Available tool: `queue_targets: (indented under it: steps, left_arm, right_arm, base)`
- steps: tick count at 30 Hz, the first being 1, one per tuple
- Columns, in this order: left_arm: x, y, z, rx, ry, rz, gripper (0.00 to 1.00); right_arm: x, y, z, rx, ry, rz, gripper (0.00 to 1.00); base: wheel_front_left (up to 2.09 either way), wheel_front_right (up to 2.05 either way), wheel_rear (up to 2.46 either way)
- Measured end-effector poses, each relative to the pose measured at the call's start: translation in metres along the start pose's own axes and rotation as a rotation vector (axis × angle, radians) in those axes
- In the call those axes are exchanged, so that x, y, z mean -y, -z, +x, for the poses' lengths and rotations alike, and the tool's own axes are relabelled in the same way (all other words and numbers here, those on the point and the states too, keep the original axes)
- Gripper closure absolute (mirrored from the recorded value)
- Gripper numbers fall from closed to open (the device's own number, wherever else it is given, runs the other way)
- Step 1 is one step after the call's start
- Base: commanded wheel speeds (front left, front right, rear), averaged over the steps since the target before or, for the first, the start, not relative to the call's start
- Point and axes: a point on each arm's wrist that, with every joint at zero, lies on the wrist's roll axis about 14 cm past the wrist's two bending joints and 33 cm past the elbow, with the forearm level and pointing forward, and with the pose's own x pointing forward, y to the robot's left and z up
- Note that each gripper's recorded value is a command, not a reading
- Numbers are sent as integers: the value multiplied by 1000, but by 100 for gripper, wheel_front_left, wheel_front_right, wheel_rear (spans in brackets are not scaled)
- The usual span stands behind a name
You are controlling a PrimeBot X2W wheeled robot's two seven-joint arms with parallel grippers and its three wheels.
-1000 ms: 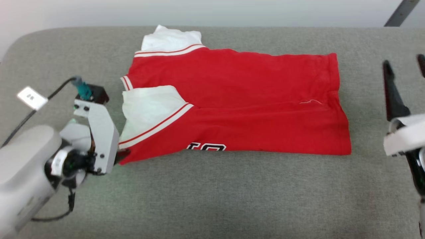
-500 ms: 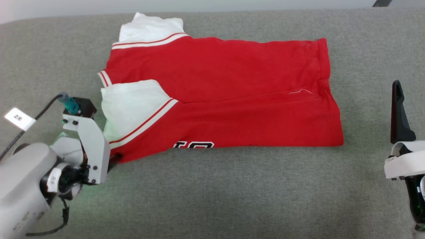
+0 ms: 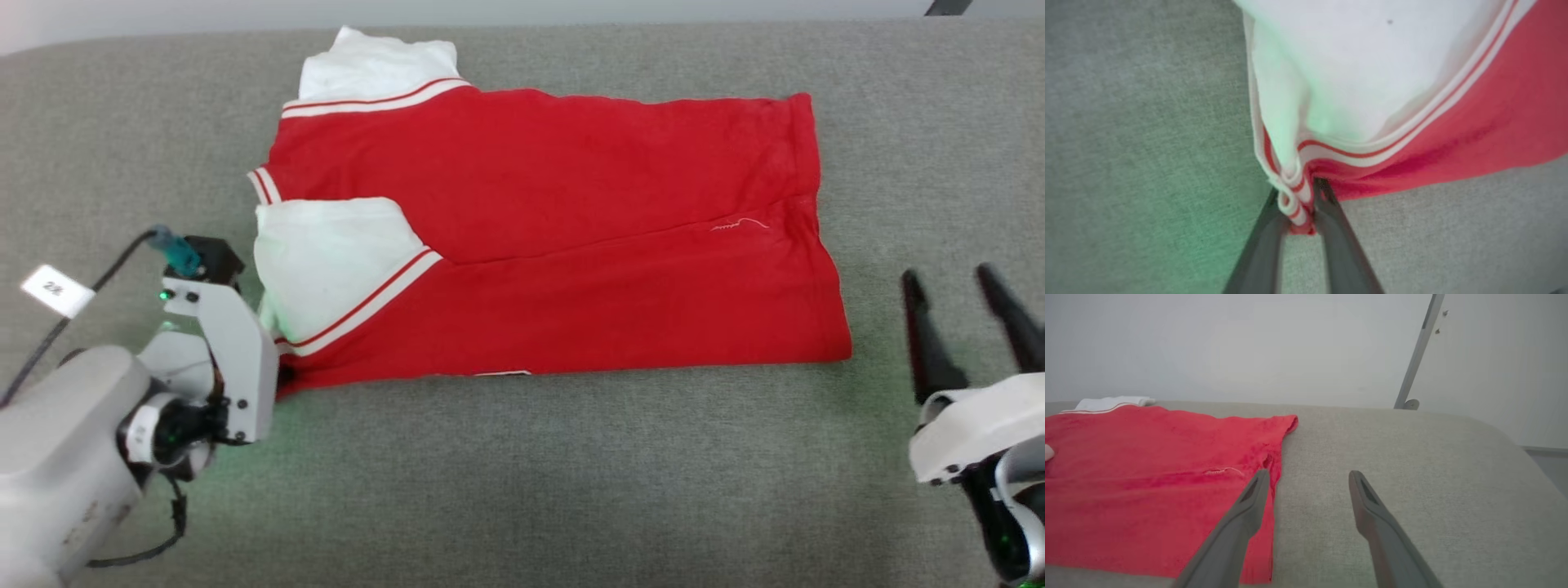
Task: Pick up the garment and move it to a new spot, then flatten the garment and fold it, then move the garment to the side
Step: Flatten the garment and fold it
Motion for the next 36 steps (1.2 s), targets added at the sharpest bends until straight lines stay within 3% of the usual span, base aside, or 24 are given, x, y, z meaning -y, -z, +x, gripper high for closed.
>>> queue_targets:
  steps: [6, 17, 18, 19, 20, 26, 36]
  left_arm:
    - [3, 0, 2, 8, 15, 4, 100]
    - [2, 0, 7, 10, 31, -5, 100]
    - [2, 0, 7, 10, 30, -8, 100]
    - [1, 0, 8, 12, 30, -9, 100]
    - [2, 1, 8, 11, 32, -8, 100]
    - [0, 1, 6, 19, 34, -7, 100]
    - [-2, -6, -14, 35, 14, 21, 100]
  right_arm:
    - [-19, 47, 8, -245, -78, 62, 0]
    - [-35, 99, 28, -548, -153, 23, 0]
    - [-35, 102, 30, -568, -154, 20, 35]
    - [-37, 105, 30, -589, -161, 13, 80]
    - [-38, 107, 31, -607, -168, 0, 100]
    - [-41, 106, 35, -648, -174, 46, 100]
    - [-33, 75, 30, -657, -185, 15, 100]
  base:
    - [0, 0, 0]
    - [0, 0, 0]
    - [0, 0, 0]
    - [0, 0, 0]
    - [0, 0, 0]
    - [0, 0, 0]
    - [0, 0, 0]
